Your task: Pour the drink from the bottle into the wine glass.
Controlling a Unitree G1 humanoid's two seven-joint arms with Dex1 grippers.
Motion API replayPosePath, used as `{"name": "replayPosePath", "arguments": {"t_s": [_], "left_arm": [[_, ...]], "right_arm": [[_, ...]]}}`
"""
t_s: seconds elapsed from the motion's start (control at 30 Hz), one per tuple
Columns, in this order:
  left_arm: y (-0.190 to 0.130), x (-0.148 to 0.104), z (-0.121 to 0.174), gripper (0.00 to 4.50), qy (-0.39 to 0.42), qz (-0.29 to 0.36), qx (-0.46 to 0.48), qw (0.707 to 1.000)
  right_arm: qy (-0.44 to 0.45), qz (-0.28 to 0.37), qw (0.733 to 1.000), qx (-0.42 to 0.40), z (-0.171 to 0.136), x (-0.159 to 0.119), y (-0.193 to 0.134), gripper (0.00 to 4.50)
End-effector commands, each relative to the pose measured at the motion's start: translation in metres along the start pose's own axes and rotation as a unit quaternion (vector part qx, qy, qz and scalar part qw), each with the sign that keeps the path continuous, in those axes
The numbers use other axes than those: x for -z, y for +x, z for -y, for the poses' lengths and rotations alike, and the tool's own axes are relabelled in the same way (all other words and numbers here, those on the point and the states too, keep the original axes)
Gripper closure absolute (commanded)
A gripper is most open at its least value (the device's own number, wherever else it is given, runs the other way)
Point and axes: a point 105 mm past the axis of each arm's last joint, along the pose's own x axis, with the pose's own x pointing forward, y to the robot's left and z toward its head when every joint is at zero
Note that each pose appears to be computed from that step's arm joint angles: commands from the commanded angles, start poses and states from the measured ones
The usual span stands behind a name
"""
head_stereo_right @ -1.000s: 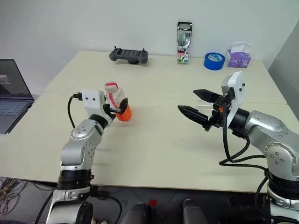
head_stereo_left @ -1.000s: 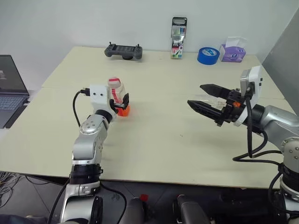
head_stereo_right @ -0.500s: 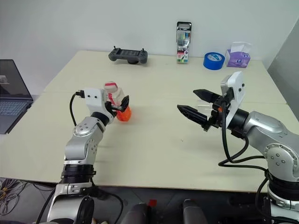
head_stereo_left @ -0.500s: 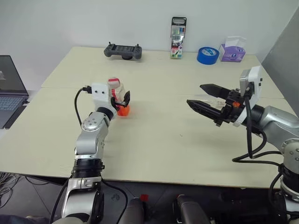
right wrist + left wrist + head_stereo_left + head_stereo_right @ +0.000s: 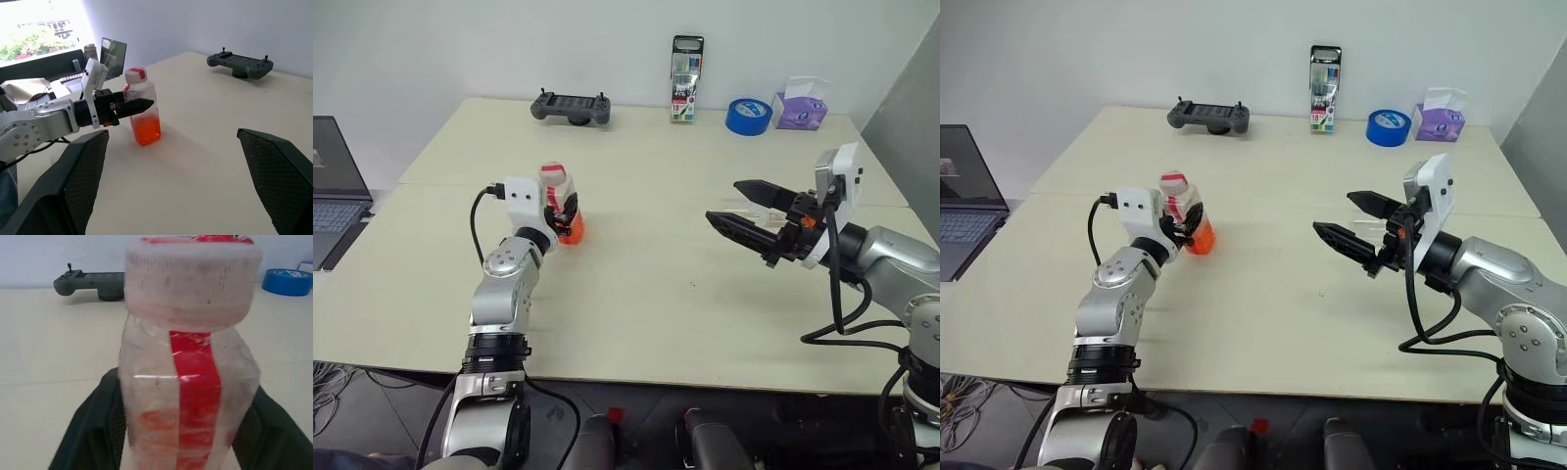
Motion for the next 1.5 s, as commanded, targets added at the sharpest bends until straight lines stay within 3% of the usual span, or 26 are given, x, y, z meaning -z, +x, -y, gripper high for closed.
{"name": "replayPosePath", "arguments": {"t_s": [0.03,0.53,1.1,1.33,1.5], "left_arm": [[-0.004,-0.01,-0.006,2.71,0.008,0.017,-0.01,1.0],[0.0,-0.028,0.004,2.71,0.027,0.024,0.018,0.999],[-0.002,-0.03,0.007,2.71,0.031,0.021,0.017,0.999],[0.002,-0.044,0.052,2.71,0.03,0.026,0.133,0.99],[0.008,-0.049,0.055,2.71,0.033,0.032,0.139,0.989]], "right_arm": [[-0.02,0.017,1.0,0.0,-0.004,-0.012,-0.005,0.0],[-0.031,0.02,0.999,0.002,-0.007,-0.012,-0.001,0.0],[-0.036,0.021,0.999,0.015,-0.004,-0.011,0.0,0.0],[-0.069,0.043,0.993,0.088,0.012,-0.019,0.027,0.0],[-0.075,0.059,0.991,0.095,0.009,-0.026,0.032,0.0]]}}
